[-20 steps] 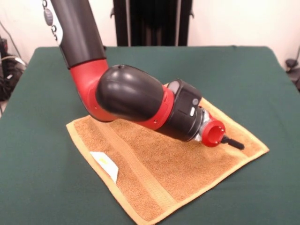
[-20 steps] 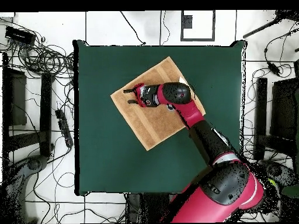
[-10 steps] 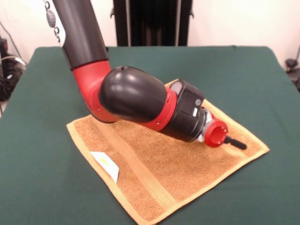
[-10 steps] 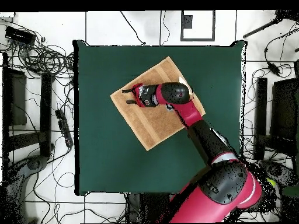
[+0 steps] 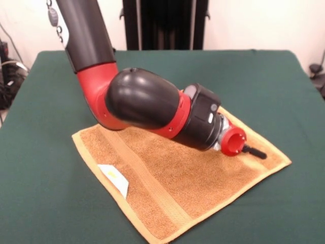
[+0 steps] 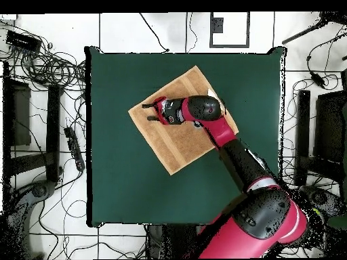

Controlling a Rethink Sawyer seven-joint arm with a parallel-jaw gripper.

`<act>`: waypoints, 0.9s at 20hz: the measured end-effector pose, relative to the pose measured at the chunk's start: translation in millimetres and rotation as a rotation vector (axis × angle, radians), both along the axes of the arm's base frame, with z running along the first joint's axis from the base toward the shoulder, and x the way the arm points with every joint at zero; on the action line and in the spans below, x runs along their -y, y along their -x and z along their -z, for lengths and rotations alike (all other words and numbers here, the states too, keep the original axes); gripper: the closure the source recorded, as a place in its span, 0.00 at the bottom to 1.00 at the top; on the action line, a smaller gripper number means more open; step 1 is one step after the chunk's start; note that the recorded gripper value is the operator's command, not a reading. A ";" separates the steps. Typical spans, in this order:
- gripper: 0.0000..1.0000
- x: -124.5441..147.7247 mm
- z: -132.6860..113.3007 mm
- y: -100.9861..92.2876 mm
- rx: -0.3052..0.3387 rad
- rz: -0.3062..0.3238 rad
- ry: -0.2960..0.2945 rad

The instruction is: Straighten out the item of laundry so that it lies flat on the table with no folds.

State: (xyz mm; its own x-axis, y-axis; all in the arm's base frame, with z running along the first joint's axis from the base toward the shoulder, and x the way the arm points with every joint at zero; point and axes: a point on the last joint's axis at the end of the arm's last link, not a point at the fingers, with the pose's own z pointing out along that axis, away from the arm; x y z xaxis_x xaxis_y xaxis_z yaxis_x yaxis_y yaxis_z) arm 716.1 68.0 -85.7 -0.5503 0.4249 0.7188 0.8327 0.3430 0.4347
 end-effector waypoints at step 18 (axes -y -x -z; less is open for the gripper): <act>0.00 99.8 -173.3 20.7 -0.039 -0.324 0.136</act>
